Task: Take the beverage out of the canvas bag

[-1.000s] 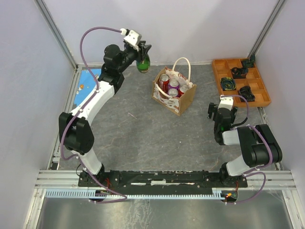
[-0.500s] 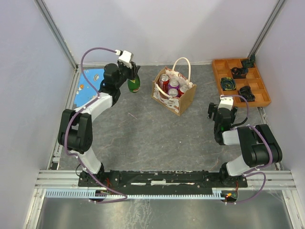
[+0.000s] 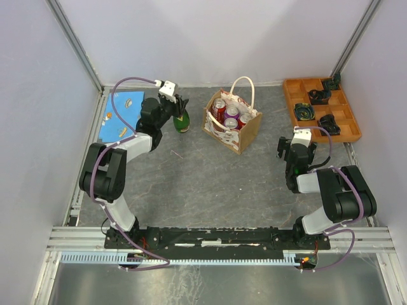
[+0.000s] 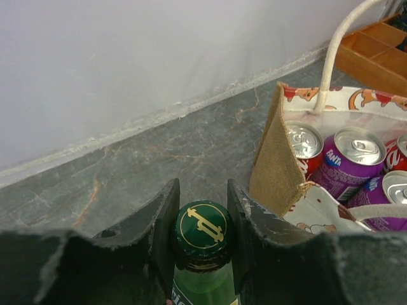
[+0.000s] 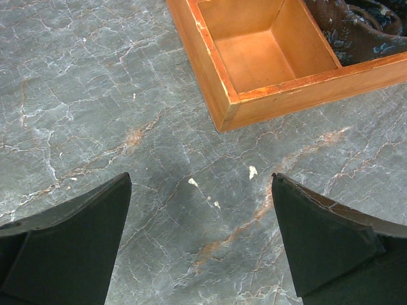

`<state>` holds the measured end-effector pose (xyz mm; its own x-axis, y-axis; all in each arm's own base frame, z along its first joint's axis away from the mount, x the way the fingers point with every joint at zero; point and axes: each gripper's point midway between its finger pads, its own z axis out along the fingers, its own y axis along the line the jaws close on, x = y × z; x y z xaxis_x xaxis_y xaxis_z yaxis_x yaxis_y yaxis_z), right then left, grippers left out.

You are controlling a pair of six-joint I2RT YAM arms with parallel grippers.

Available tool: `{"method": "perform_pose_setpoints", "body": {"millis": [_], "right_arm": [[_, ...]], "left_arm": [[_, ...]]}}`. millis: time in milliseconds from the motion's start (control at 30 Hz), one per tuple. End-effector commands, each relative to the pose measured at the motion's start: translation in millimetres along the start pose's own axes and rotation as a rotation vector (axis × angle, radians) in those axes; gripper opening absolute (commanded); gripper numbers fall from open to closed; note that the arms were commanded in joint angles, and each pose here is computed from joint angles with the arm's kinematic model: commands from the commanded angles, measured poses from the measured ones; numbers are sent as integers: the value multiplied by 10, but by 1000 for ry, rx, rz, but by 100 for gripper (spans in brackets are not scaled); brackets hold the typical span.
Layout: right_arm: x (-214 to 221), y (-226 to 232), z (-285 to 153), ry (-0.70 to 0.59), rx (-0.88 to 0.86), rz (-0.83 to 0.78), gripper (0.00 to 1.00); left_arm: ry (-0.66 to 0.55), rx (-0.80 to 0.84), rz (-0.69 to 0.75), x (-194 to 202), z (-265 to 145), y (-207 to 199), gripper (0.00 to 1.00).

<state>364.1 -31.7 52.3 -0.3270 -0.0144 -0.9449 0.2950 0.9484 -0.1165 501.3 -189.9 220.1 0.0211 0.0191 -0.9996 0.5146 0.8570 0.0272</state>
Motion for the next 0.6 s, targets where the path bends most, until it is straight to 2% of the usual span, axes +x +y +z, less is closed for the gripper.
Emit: {"method": "perform_pose_setpoints", "body": {"millis": [0,333,433,567], "right_arm": [[-257,25,52,-75,0,34,99],[-255,24,50,-75,0,35,99],[-259,25,53,-76,0,35,99],[-250,23,51,-73,1,33,99]], "left_arm": [[-266,21,32,-705,21,-30,3],[-208,23,26,-424,52,-33,4],[-198,24,28,-347,33,-38,13],[-184,19,23,-261,9,-40,19]]}}
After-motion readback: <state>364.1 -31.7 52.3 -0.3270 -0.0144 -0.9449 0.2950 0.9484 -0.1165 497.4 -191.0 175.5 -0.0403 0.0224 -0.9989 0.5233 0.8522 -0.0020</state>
